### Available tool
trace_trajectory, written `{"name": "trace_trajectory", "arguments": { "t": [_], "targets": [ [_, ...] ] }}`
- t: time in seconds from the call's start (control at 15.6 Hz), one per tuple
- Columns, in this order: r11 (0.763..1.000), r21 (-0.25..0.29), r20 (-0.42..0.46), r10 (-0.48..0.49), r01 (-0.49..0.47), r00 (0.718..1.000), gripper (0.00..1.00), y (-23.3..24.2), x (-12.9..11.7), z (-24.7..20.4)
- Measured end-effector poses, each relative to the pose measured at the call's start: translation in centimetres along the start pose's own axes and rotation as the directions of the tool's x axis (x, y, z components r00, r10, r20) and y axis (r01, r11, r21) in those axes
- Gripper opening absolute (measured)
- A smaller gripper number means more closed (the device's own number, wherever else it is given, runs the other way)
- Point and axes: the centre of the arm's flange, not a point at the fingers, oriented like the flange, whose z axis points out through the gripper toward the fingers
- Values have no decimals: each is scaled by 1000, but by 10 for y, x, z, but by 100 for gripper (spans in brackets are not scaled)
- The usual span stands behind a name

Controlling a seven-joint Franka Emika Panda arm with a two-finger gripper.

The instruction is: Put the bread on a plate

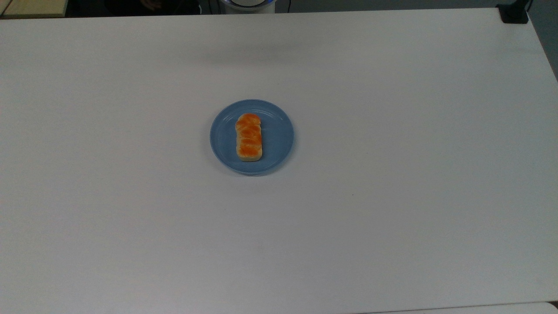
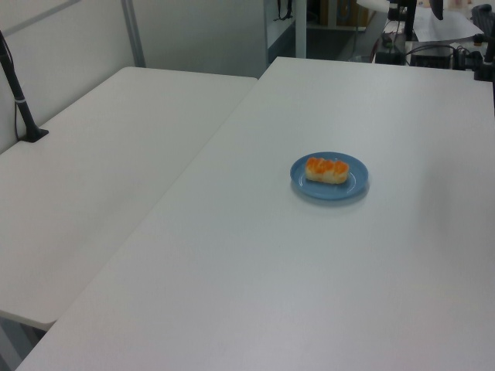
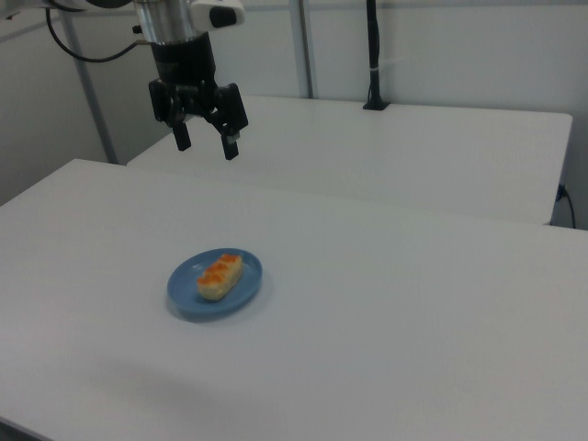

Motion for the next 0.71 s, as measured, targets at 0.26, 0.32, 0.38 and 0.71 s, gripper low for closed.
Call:
{"name": "trace_trajectory", "arguments": {
  "t": [0.26, 0.32, 0.38, 0.71],
  "targets": [
    [1000, 13, -4, -11, 11, 1000, 100, -7, 1, -1],
    [1000, 23, -10, -3, 3, 1000, 100, -8, 2, -1],
    [999, 28, -23, 22, -21, 1000, 100, -8, 3, -2],
    [987, 39, -96, 157, -154, 983, 100, -5, 11, -9]
  ]
}}
